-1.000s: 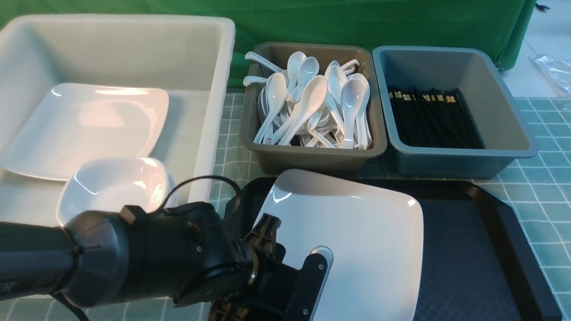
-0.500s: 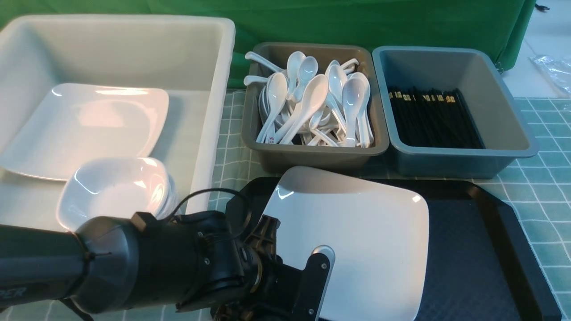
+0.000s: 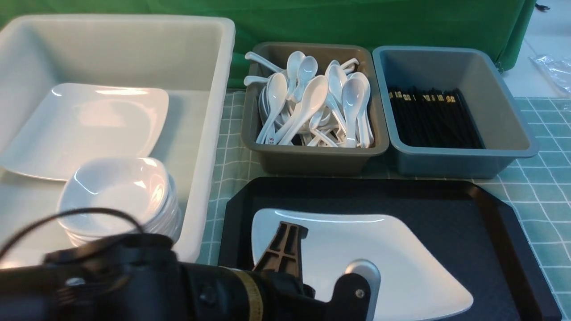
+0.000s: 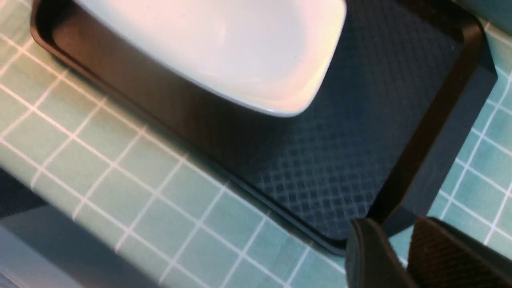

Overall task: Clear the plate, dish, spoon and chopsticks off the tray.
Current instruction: Use the left arm to put the plate into the large storage box on the left

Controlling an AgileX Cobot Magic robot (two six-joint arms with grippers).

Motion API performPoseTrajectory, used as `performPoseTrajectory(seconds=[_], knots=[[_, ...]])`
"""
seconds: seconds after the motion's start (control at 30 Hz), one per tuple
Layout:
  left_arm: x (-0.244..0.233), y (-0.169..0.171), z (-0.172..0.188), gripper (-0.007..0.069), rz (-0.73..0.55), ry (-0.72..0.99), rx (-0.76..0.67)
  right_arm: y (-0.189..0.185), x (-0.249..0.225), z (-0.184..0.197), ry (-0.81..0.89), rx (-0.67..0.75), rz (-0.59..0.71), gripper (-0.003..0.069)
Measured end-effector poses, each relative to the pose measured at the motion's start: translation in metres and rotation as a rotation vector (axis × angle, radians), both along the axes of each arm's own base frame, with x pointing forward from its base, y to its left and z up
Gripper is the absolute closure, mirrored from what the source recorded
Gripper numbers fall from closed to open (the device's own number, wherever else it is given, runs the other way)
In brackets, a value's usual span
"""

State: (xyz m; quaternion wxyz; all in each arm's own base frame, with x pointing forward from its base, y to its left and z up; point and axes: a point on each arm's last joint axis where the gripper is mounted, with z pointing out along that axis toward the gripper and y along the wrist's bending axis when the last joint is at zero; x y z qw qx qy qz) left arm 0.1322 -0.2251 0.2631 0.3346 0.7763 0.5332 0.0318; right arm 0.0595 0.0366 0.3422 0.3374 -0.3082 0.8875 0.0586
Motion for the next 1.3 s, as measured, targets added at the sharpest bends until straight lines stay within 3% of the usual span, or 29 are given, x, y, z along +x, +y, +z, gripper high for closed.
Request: performPoseTrajectory(seconds=[0.17,0.33,0.4,0.57,0.73,0.87,1.0,1.3], knots=[[-0.006,0.009,0.013,0.0599,0.022,0.008,-0.044,0.001,0.001,0.003,-0.015,0.021,-0.006,0.0474],[-0.012,0.016,0.031,0.0598,0.041,0.020,-0.128,-0.003,0.001,0.016,-0.054,0.055,-0.047,0.0613],[-0.013,0.017,0.042,0.0596,0.047,0.024,-0.171,-0.004,0.001,0.021,-0.070,0.066,-0.055,0.0630],[-0.018,0.025,0.088,0.0595,0.049,-0.022,-0.312,-0.007,-0.001,0.036,-0.108,0.113,-0.082,0.0636],[-0.022,0.042,0.113,0.0595,0.078,-0.068,-0.331,-0.010,-0.001,0.048,-0.147,0.150,-0.107,0.0637],[-0.006,0.062,0.119,0.0594,0.241,-0.138,-0.254,-0.009,0.000,0.053,-0.183,0.195,-0.103,0.0637],[0.034,0.105,0.120,0.0594,0.519,-0.275,-0.126,-0.003,0.006,0.057,-0.210,0.222,-0.097,0.0637],[0.120,0.172,0.090,0.0594,0.969,-0.244,-0.083,0.017,0.022,0.050,-0.162,0.141,-0.039,0.0637]])
